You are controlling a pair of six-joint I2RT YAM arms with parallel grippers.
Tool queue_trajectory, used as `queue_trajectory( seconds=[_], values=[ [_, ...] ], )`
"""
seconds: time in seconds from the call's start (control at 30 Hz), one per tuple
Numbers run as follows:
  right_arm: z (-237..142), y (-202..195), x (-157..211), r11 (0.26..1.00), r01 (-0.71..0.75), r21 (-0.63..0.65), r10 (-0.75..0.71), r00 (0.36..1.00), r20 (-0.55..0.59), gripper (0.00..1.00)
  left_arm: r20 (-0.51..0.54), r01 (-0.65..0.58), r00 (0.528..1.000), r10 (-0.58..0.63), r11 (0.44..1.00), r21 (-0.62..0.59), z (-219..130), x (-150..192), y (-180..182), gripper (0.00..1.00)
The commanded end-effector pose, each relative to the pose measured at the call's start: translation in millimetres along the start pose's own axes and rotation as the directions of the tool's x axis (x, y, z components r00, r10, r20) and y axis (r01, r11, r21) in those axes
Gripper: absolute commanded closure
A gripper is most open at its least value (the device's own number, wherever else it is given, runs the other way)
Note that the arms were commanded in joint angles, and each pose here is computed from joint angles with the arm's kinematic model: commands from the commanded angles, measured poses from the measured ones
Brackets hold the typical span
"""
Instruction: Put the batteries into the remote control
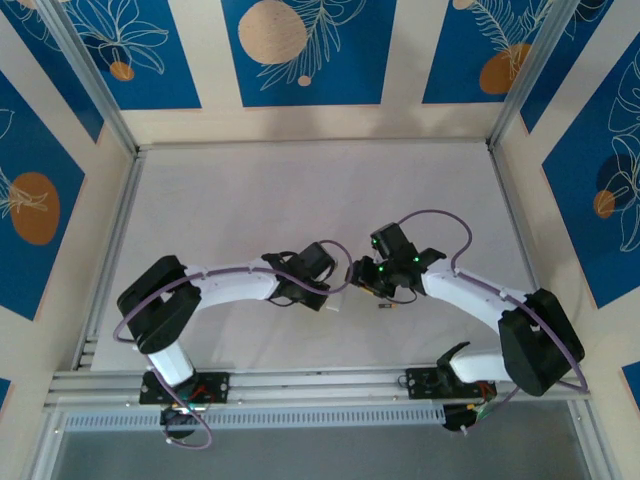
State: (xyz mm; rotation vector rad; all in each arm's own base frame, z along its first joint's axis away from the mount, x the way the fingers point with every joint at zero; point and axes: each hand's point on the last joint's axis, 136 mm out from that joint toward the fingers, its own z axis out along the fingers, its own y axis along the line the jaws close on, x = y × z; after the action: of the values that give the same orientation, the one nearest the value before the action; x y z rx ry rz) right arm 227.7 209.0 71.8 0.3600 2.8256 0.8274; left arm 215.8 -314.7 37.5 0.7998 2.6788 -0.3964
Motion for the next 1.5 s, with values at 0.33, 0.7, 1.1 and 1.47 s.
queue_trajectory(
  seconds=[0.33,0.7,1.1,1.47],
  values=[
    [3.5,12.9,7.5,1.000,0.018,-0.022,-0.018,1.000,-0.026,0.53,0.029,-0.043,0.999,0.042,0.999,0.011,-1.2,-12.8,-9.7,0.84],
    [3.8,13.3,10.3,1.000,0.023,-0.017,-0.023,0.999,-0.030,0.53,0.010,-0.040,0.999,0.040,0.999,0.017,6.8,-10.6,-10.9,0.81],
    [4.8,13.2,11.2,0.999,0.037,-0.016,-0.037,0.999,-0.028,0.53,0.033,-0.035,0.999,0.035,0.999,0.015,-2.5,-17.4,-11.7,0.70],
    [-6.4,22.0,-4.4,0.980,0.195,-0.027,-0.193,0.979,0.073,0.47,0.105,-0.013,0.994,0.010,1.000,0.026,-28.7,-31.1,-10.1,0.56]
  ],
)
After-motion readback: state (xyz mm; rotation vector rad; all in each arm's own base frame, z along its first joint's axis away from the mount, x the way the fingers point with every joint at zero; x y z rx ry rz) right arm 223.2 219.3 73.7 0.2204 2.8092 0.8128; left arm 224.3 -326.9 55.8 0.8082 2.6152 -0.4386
